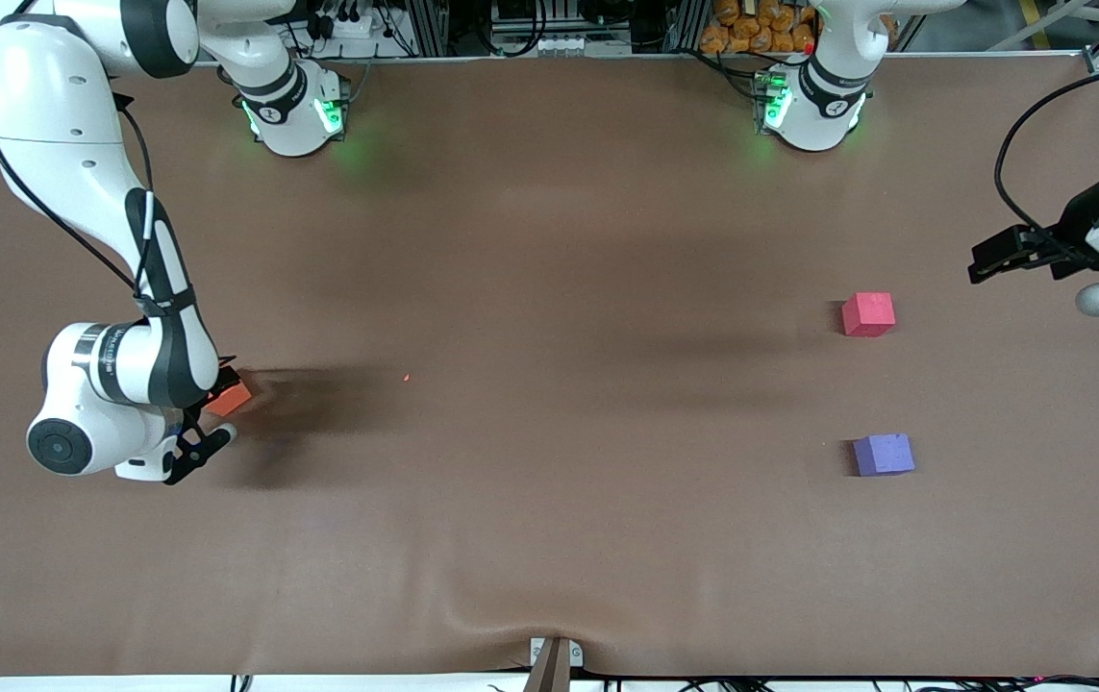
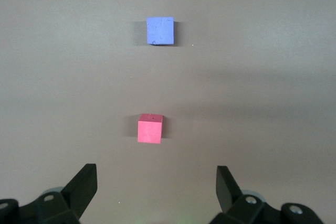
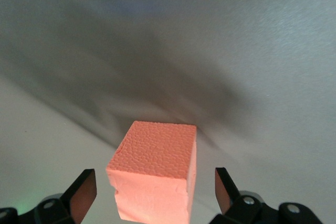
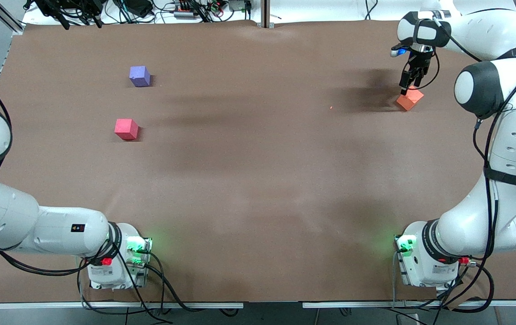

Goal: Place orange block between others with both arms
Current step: 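Carry the orange cube with the right gripper while the left gripper advances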

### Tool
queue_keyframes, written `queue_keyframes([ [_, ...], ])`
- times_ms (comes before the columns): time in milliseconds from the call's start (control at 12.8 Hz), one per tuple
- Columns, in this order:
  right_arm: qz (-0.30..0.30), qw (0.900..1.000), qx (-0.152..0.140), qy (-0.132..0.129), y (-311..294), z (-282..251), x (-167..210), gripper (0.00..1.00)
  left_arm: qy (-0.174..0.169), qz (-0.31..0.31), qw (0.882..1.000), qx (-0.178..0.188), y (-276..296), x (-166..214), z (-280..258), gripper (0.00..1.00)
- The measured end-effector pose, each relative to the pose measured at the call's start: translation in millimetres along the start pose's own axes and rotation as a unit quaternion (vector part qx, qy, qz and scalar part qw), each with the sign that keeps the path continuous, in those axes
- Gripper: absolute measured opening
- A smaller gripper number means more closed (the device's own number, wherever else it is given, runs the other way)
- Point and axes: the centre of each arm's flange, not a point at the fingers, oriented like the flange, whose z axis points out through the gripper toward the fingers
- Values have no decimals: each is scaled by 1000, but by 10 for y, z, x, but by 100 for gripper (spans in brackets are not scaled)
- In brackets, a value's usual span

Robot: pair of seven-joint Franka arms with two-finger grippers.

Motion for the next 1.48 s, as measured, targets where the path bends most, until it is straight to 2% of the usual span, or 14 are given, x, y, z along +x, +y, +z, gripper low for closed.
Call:
queue_keyframes([
  [234,-3,1000,9,-13,-53,178,4,100,2,1,1000,0,11,16,9,100],
  [390,-4,1000,0,-3,-46,186,42,100,2,1,1000,0,13,16,8,100],
  [468,-5,1000,-6,3,-37,172,56,91,2,1,1000,0,16,18,13,100],
  [624,-5,1000,-11,9,-27,142,69,64,-2,1,1000,0,20,40,56,100],
  [702,-5,1000,-13,11,-27,119,73,59,-4,2,1000,0,22,54,81,100],
  [858,-8,1000,-19,16,-45,43,112,58,-4,2,1000,1,30,89,126,100],
  [936,-9,999,-21,25,-84,-35,161,53,-3,3,1000,0,38,115,153,100],
  [1014,-2,999,-14,40,-164,-133,233,53,-2,3,1000,0,48,138,180,100],
  [1248,62,992,62,86,-735,-397,541,53,-1,9,1000,0,116,179,235,100],
  [1482,115,981,119,98,-1712,-505,1046,53,0,11,1000,0,141,187,243,100],
])
